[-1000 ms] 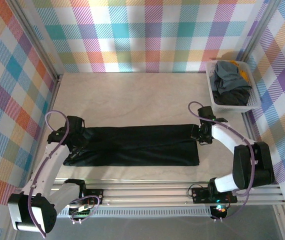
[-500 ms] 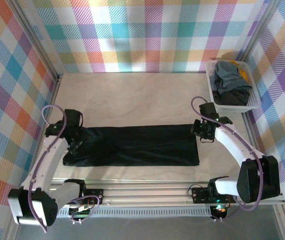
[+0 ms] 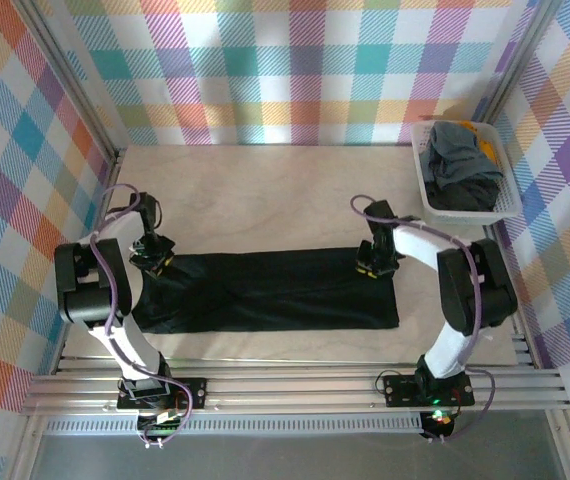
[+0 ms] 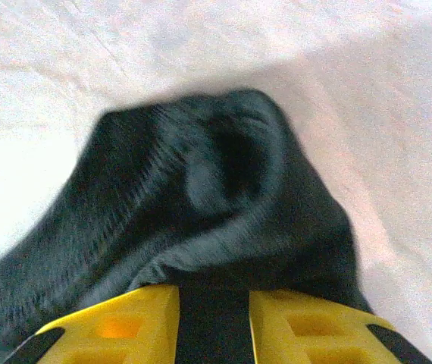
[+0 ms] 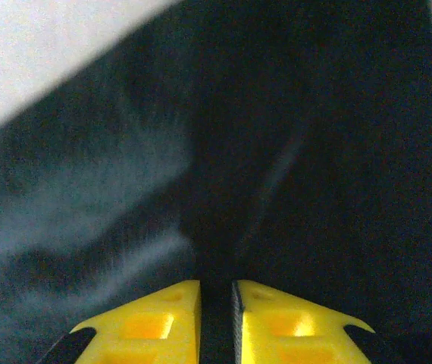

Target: Fold and stack the t-shirts

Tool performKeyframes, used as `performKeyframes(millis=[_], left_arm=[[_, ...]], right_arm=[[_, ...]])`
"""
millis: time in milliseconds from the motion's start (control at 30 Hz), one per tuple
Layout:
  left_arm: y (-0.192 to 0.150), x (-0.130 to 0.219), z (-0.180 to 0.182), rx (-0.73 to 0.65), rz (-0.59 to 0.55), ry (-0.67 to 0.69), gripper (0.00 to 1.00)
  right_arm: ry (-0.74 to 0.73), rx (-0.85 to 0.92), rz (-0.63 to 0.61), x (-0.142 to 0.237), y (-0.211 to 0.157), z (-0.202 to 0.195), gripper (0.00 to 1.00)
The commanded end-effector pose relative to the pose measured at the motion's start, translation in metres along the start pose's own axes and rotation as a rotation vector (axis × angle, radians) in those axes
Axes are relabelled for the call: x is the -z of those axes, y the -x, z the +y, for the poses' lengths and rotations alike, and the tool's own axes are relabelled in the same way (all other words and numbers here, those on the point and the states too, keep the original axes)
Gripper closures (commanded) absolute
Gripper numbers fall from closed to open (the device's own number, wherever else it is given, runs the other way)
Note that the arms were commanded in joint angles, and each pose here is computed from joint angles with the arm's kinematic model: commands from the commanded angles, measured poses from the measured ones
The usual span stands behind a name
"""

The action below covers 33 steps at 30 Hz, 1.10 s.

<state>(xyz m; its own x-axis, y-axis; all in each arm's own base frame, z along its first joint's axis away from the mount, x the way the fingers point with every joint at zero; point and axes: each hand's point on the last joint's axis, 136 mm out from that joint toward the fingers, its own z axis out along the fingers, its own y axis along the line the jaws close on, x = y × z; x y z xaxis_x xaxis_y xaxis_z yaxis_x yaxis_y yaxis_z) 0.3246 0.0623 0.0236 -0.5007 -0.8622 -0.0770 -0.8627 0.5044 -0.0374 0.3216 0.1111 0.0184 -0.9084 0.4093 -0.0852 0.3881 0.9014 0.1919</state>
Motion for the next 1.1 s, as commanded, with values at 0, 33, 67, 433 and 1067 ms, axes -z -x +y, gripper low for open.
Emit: performKeyframes(millis=[0, 33, 67, 433, 1067], left_arm=[[0.012, -0.015, -0.014, 0.000, 0.071, -0.054, 0.68], [0.013, -0.019, -0.023, -0.013, 0.094, -0.074, 0.67], [0.013, -0.022, -0.035, -0.020, 0.122, -0.105, 0.65], [0.052, 0.042, -0.109, -0.135, -0.103, -0.234, 0.41], [-0.092, 0.030, -0.151, -0.771, 0.057, -0.500, 0.41]], right_arm=[[-0.078, -0.088, 0.062, -0.011, 0.013, -0.019, 0.79], [-0.075, -0.098, 0.073, -0.013, 0.019, -0.018, 0.79], [-0.071, -0.104, 0.078, -0.015, 0.027, -0.016, 0.78], [0.124, 0.077, -0.125, 0.031, 0.147, 0.056, 0.67], [0.679, 0.357, 0.009, 0.109, -0.012, 0.156, 0.51]])
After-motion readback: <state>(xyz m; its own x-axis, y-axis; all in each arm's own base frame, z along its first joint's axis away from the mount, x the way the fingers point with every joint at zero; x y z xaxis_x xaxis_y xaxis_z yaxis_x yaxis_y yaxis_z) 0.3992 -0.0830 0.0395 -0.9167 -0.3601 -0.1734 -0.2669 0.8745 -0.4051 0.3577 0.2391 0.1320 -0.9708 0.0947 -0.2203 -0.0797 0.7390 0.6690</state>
